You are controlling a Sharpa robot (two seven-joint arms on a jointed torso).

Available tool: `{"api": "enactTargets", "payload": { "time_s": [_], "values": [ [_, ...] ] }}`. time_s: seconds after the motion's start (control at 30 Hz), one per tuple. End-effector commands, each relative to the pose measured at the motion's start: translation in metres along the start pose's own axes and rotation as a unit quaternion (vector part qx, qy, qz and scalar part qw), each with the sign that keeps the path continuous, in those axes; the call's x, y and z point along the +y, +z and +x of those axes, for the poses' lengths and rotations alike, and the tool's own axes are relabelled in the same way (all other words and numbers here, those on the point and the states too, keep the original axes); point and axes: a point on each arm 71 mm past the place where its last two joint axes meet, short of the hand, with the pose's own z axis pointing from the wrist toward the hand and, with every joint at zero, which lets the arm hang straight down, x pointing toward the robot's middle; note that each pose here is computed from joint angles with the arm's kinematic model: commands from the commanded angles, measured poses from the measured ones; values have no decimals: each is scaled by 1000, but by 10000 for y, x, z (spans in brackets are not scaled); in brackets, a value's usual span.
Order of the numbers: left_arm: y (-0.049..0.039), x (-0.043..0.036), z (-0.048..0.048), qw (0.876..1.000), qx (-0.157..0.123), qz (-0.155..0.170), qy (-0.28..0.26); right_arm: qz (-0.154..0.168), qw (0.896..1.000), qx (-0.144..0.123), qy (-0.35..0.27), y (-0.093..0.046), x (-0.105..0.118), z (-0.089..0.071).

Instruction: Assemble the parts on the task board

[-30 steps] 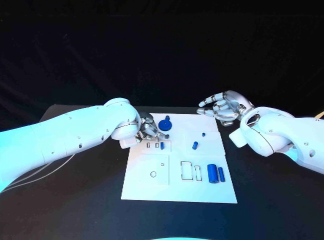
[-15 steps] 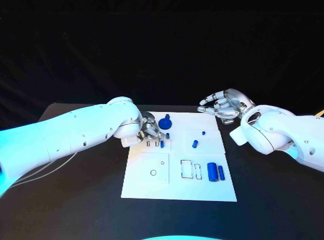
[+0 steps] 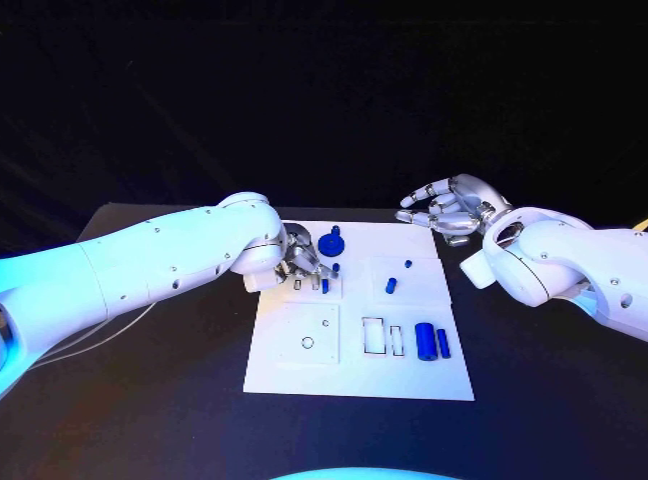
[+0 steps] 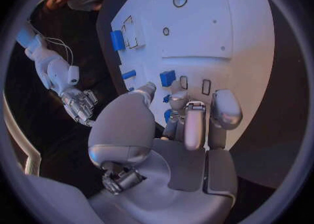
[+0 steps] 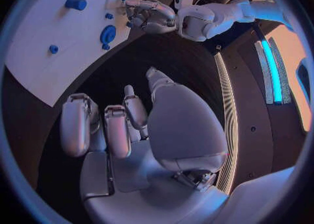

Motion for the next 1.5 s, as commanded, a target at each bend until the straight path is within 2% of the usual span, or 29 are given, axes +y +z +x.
{"api": "enactTargets", "payload": {
  "time_s": [0.03, 0.5, 1.0, 1.5],
  "values": [
    [3, -22, 8, 1000, 3, 2, 4, -1, 1000, 0, -1, 0, 4, 0],
    [49, -31, 54, 1000, 14, 3, 10, -1, 1000, 1, -2, 5, 4, 2],
    [60, -39, 78, 1000, 23, 11, 6, 0, 1000, 3, -3, 17, 5, 12],
    [49, -3, 58, 998, 28, 26, -42, 3, 1000, 5, -4, 34, -4, 13]
  ]
}}
